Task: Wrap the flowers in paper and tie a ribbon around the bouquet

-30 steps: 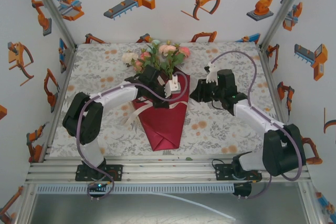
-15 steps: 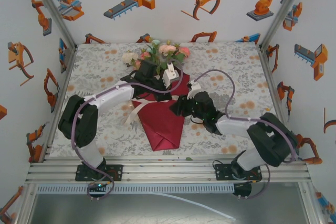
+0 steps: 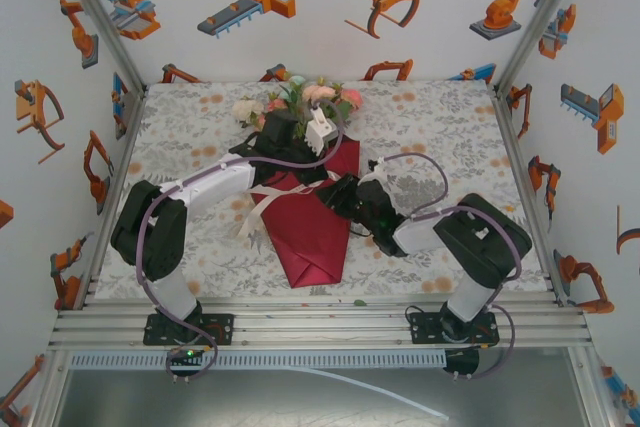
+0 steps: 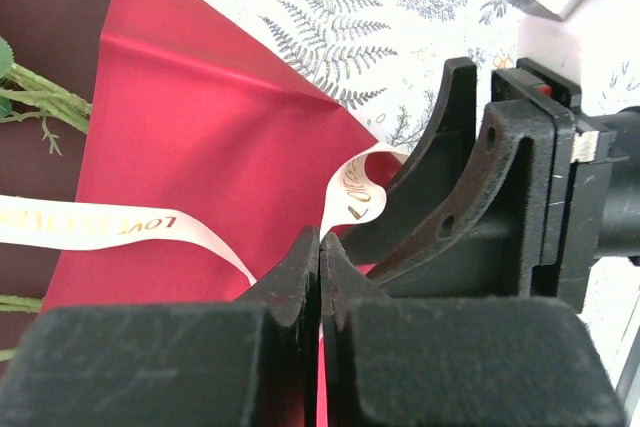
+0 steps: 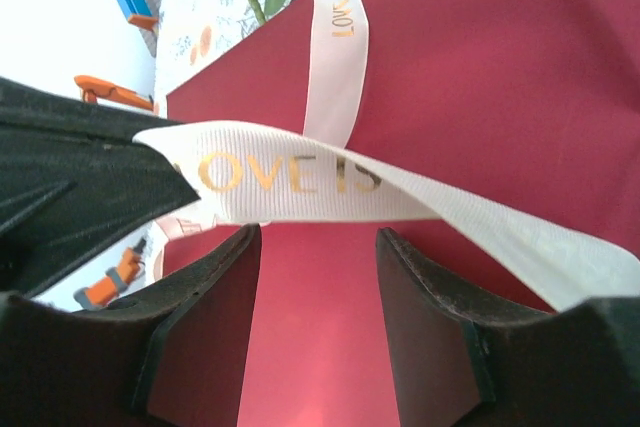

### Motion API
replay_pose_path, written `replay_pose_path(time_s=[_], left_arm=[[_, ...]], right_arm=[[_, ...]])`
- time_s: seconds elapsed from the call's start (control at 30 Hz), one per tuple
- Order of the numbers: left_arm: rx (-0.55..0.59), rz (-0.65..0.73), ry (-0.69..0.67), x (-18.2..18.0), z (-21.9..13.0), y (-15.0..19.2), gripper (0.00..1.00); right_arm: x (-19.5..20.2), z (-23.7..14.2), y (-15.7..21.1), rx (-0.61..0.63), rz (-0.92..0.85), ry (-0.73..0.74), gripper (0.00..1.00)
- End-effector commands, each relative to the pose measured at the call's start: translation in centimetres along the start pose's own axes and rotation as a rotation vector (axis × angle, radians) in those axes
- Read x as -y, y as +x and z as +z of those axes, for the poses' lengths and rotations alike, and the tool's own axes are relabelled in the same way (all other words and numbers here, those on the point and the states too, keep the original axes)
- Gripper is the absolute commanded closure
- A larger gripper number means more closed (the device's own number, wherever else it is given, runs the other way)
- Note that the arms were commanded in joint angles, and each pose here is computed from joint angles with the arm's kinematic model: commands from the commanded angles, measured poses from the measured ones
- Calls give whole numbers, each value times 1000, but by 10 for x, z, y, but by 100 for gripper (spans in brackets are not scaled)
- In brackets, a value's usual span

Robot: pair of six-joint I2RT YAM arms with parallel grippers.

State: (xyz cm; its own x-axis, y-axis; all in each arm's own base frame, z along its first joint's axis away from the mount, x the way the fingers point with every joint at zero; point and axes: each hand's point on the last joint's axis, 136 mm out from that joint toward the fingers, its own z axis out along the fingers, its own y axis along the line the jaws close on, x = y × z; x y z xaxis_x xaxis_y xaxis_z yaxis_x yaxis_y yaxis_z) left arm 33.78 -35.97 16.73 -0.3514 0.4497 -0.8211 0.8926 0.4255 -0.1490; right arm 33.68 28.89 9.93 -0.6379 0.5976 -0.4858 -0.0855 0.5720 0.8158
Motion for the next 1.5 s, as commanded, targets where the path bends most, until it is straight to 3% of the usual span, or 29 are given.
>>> replay_pose_path(time_s=[0.0,0.27,0.53,0.6,0.8,0.97,1.2,1.47], left_arm=[[20,-52,-19,-5,0,-5,93],[24,-72,-18,-6,0,-5,93],[25,-68,-11,-5,1,-4,93],[17,-70,-12,-7,3,0,93],[21,-77,-32,-13,1,3,93],[14,-98,-98,-26,-3,8,93],[9,-128,-173,-40,-11,20,93],[4,-137,-153,-29,-18,41,84]], right_arm=[[-14,10,-14,72,74,-38,52],[-12,29,-7,59,69,-5,52],[6,45,7,3,40,127,61],[12,47,8,-3,36,153,68],[14,42,10,-25,-15,175,100],[-8,14,6,-19,-116,150,100],[-25,-55,14,11,-257,161,100],[-25,-110,-29,177,-326,304,100]])
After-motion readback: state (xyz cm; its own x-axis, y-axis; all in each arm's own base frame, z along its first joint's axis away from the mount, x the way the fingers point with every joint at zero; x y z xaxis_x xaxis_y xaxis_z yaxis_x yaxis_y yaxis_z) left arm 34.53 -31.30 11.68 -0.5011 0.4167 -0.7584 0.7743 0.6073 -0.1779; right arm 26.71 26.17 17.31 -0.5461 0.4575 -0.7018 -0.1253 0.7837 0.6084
